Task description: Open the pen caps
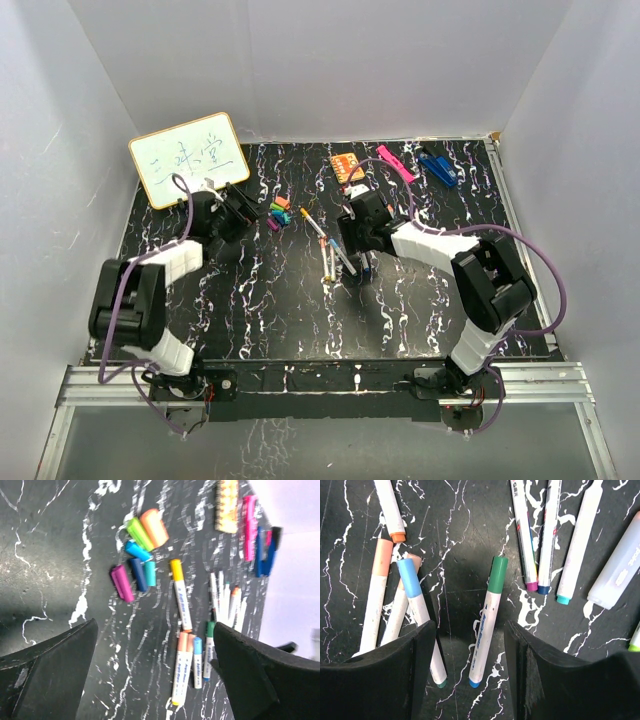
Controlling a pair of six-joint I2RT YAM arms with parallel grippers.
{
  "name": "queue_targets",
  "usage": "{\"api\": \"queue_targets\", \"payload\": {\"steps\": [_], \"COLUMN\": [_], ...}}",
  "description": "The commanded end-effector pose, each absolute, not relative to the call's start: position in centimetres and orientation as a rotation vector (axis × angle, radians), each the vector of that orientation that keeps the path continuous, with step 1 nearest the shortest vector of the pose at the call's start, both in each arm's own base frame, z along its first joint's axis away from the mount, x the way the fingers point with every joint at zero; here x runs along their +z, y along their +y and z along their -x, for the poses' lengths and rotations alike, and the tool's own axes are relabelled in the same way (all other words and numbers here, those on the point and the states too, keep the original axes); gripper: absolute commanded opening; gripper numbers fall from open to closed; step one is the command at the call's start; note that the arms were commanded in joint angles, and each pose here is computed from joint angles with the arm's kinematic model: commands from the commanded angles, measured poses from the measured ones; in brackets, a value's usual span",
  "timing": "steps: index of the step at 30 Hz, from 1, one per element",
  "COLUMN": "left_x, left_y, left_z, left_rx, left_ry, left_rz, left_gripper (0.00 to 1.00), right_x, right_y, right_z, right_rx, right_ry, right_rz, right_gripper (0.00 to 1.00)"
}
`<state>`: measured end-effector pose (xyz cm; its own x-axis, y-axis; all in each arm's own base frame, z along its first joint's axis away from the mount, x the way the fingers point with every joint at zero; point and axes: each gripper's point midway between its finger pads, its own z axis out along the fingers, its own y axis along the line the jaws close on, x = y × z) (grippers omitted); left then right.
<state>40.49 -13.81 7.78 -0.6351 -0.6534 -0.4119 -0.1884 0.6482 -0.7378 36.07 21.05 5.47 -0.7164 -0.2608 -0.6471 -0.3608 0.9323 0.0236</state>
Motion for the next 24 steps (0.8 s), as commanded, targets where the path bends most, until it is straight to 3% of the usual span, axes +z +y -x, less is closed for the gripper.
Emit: {"api": "queue_targets", "payload": {"steps": [1, 13, 24], "left_x": [15.2, 19.4, 18.8], "left_y": [-12.4, -11.7, -11.7], "left_z": [-40.8, -38.7, -38.0], "left_rx": [-0.857, -0.857, -0.866], "left_ry": [1.939, 1.847, 1.855], "left_rz": [0.563, 0.511, 0.523], "left_gripper": [0.99, 0.99, 0.99], "right_x": [7.2, 4.8, 3.4], "right_y": [21.2, 20.1, 20.0], "right_z": [-36.3, -35.6, -35.3], "right_rx": [0.198, 0.130, 0.119], "right_ry": [2.362, 2.419, 2.446], "right_rz": [0.372, 0.347, 0.353], "right_gripper": [0.55, 0.53, 0.38]}}
